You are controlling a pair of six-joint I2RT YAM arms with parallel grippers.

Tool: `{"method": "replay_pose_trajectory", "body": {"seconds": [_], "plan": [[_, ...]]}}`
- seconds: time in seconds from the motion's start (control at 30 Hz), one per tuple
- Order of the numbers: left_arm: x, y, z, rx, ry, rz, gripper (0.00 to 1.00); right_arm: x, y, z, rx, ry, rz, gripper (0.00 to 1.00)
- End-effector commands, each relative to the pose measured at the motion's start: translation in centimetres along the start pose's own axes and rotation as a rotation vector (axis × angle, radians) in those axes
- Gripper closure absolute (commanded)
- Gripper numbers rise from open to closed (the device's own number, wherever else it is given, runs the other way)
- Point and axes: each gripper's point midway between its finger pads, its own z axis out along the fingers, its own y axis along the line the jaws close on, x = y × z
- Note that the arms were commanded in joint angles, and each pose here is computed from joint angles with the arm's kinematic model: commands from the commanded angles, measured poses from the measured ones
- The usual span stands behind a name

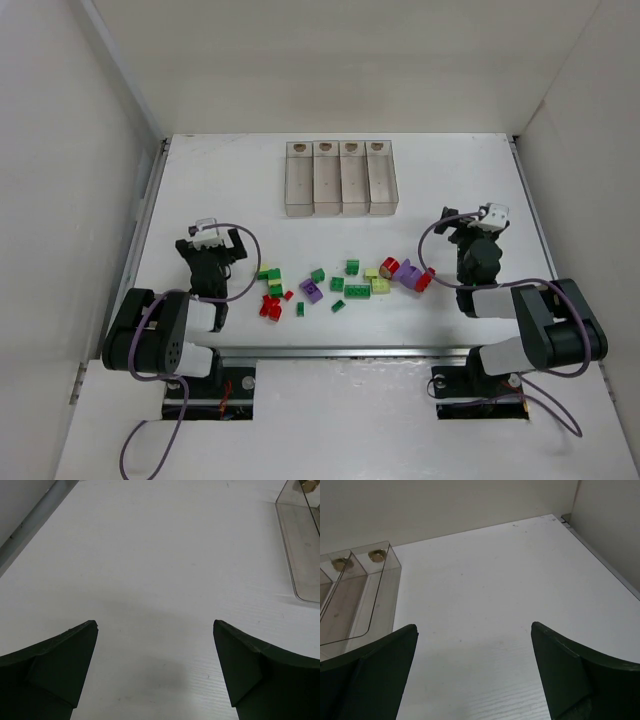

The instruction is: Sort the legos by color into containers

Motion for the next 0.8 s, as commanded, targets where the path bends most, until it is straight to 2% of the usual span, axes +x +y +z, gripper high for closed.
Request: {"method": "replay_pose_trajectory", "body": {"seconds": [0.0, 0.13, 0.23, 0.27, 0.3, 0.33, 0.37, 0.4, 0.43, 0.47, 0.5, 0.57, 0.6, 0.67, 0.7, 0.77], "plan": [[-7.5, -1.3, 0.6, 0.055, -0.271, -0.078, 0.0, -2.4, 0.7, 0.7, -0.02, -0.071, 0.021, 0.0], [-7.3, -1.3, 0.6, 0.054, -0.262, -0.075, 0.0, -4.1, 0.3, 1.3, 0.019, -0.111, 0.035, 0.0], [-7.5, -2.1, 0.5, 0.103, -0.273, -0.042, 0.0, -4.8, 0.0, 2.4, 0.092, 0.01, 0.009, 0.0], [-7.8, -1.9, 0.1, 0.102, -0.291, -0.035, 0.0, -6.6, 0.3, 3.6, 0.114, 0.039, -0.004, 0.0], [-8.9, -2.5, -0.2, 0.137, -0.328, -0.02, 0.0, -8.2, 0.7, 4.0, 0.115, 0.029, -0.03, 0.0], [-7.9, -2.6, -0.2, 0.145, -0.279, 0.015, 0.0, -9.4, 0.8, 4.5, 0.114, 0.023, -0.058, 0.0], [-9.8, -2.9, -0.7, 0.166, -0.316, 0.027, 0.0, -13.1, 1.4, 5.2, 0.11, -0.038, -0.062, 0.0], [-10.3, -5.2, -1.0, 0.284, -0.295, 0.066, 0.0, -14.3, 1.9, 5.3, 0.099, -0.032, -0.11, 0.0], [-14.0, -7.3, -0.5, 0.378, -0.331, 0.145, 0.0, -16.1, 2.0, 5.4, 0.098, -0.052, -0.122, 0.0], [-11.2, -9.5, -1.0, 0.544, -0.207, 0.401, 0.0, -18.9, 3.5, 5.7, 0.058, -0.069, -0.153, 0.0], [-11.8, -10.0, -0.7, 0.564, -0.182, 0.493, 0.0, -20.3, 4.3, 5.7, 0.038, -0.075, -0.15, 0.0], [-13.9, -10.8, -0.5, 0.604, -0.138, 0.579, 0.0, -21.5, 5.9, 6.1, -0.012, -0.049, -0.188, 0.0], [-13.8, -11.1, -0.4, 0.624, -0.113, 0.623, 0.0, -24.0, 7.3, 6.2, -0.056, -0.07, -0.179, 0.0], [-14.8, -12.4, -1.2, 0.739, -0.092, 0.709, 0.0, -22.4, 8.8, 6.1, -0.148, 0.027, -0.206, 0.0], [-11.7, -12.4, -2.9, 0.841, 0.042, 0.758, 0.0, -22.3, 11.1, 5.4, -0.251, 0.04, -0.207, 0.0], [-9.8, -13.3, -4.4, 0.946, 0.111, 0.797, 0.0, -21.2, 12.8, 4.4, -0.305, 0.064, -0.202, 0.0]]}}
